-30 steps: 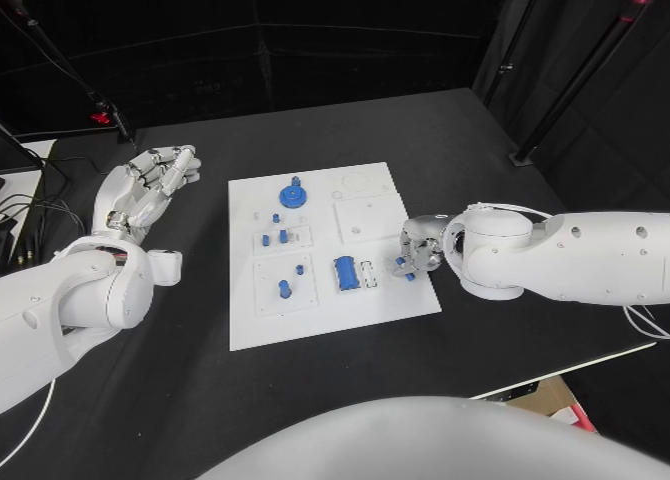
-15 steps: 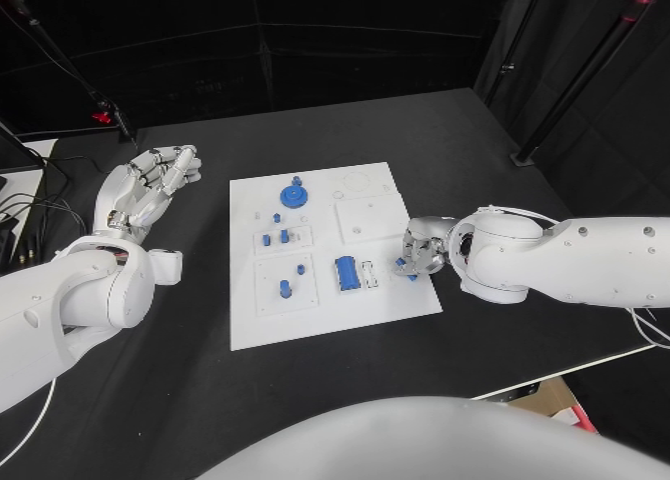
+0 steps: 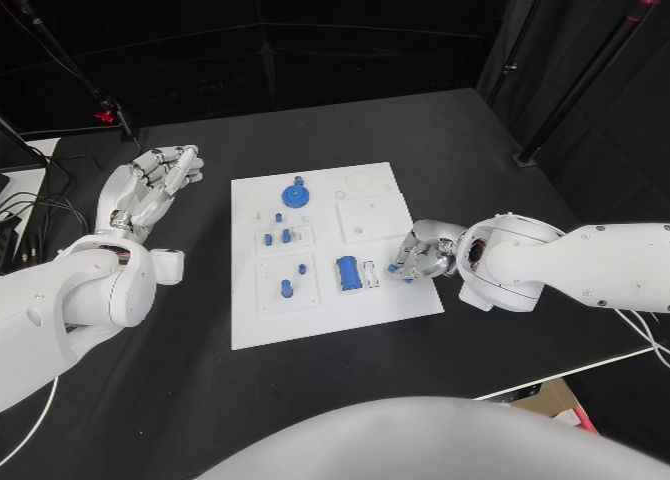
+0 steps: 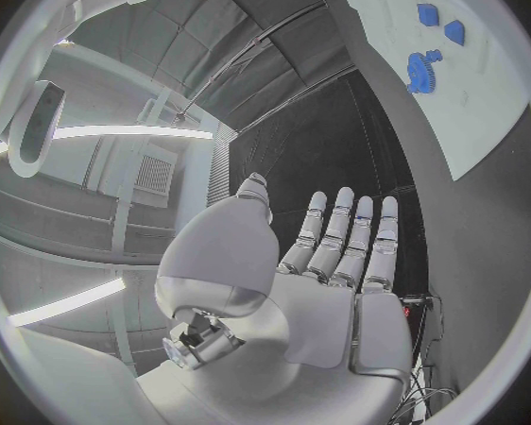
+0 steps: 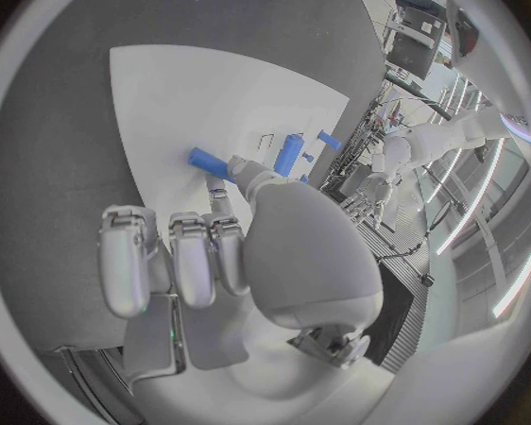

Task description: Assemble the parts on the task board

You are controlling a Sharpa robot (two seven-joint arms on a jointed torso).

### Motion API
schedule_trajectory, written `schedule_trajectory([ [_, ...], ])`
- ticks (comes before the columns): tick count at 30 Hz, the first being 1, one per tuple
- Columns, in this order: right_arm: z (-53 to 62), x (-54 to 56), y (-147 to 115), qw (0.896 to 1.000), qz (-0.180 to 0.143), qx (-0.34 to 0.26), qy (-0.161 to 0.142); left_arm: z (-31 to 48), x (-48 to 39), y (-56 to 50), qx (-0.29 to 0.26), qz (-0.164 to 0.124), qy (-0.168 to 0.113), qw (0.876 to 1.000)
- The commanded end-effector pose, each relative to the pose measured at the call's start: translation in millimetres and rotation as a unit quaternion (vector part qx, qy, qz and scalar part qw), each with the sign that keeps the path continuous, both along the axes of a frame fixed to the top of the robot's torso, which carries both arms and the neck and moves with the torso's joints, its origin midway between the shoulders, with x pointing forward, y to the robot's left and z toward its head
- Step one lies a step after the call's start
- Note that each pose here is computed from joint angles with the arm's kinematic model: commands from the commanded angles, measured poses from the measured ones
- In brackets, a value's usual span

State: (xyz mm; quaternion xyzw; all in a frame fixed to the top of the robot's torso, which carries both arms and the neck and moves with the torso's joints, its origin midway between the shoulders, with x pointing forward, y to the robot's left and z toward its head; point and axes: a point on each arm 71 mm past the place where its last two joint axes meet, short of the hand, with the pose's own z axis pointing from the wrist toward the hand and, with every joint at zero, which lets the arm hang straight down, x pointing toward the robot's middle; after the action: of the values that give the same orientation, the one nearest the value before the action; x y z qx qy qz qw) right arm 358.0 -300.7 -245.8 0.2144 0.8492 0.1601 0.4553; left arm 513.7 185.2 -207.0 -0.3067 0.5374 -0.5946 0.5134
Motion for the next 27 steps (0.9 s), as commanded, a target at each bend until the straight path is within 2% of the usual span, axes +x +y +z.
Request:
schedule_trajectory([
  [1,1.9,-2.8,3.1,0.997,-0.021,0.069,0.01,3.3,-0.5,-0.9,-0.007,-0.007,-0.016,1.0],
  [7,8.0,-1.3,3.7,0.994,-0.032,0.105,0.014,3.1,-0.3,-1.4,-0.007,-0.007,-0.016,1.0],
  [17,9.4,1.8,3.5,0.988,-0.051,0.142,0.021,3.0,0.0,-1.9,-0.007,-0.007,-0.015,1.0],
  [22,5.7,3.7,2.9,0.982,-0.073,0.169,0.044,2.9,0.2,-2.2,-0.007,-0.007,-0.015,1.0],
  [27,-0.2,6.7,2.1,0.979,-0.089,0.17,0.071,2.7,0.4,-4.4,-0.008,-0.01,-0.014,1.0],
])
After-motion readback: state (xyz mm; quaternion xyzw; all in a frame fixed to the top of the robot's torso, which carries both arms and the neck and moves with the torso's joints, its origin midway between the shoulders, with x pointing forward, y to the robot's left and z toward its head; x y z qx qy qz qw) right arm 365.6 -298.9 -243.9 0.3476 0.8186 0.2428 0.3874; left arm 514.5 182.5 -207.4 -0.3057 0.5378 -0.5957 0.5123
